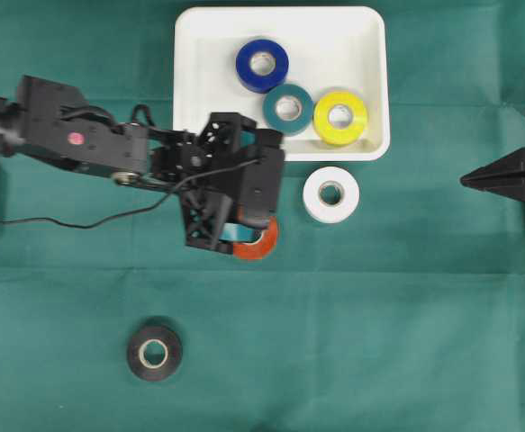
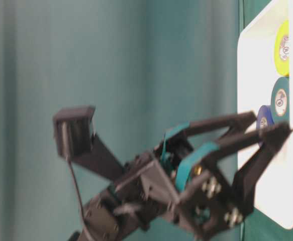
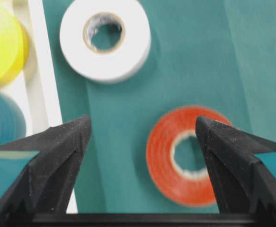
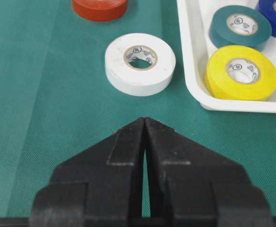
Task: Put the tape into the white case with the left arm.
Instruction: 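Move the open left gripper over the white tape roll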
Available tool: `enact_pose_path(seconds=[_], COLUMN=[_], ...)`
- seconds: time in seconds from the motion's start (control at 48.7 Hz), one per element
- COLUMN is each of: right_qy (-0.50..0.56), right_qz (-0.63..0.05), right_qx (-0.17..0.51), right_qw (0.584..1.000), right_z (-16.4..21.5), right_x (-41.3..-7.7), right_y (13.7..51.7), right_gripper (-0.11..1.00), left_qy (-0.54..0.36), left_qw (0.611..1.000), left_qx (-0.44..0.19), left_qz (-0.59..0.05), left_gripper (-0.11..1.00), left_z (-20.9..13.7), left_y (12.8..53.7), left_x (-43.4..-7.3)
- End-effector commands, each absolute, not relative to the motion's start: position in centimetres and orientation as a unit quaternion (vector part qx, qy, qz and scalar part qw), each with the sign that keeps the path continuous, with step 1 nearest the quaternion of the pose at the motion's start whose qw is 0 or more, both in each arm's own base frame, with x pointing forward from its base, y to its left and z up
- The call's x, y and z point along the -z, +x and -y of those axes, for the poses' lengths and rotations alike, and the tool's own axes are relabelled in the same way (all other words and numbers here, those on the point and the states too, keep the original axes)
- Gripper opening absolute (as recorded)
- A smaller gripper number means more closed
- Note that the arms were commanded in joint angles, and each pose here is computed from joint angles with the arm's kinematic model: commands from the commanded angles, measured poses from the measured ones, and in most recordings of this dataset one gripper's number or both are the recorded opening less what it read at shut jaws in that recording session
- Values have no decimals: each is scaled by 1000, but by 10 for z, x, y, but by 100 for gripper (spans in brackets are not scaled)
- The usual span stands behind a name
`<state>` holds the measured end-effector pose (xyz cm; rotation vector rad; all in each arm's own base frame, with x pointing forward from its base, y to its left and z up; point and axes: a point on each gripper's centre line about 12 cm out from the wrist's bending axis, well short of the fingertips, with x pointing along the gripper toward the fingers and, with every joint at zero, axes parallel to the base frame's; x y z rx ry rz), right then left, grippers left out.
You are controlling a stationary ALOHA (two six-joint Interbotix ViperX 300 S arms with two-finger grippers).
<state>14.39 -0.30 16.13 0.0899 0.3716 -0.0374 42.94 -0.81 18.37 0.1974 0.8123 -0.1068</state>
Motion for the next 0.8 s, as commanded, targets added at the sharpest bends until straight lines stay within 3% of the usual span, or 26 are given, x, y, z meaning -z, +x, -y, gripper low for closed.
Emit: enact_pose_path(seconds=[0.0, 0.781], right_qy=[45, 45], right_qz=[-177, -178], right_qx=[19, 19], right_qw=[983, 983], right_z=[3, 3], right_x=[-166, -165], right_y=[146, 146], right_gripper=[-9, -9], left_qy=[95, 97], left_qw=[922, 917], left_qx=[50, 55], left_qz=[-372, -384], left_gripper=[89, 89], left_z=[9, 14], left_y=[443, 496], left_x=[-199, -176])
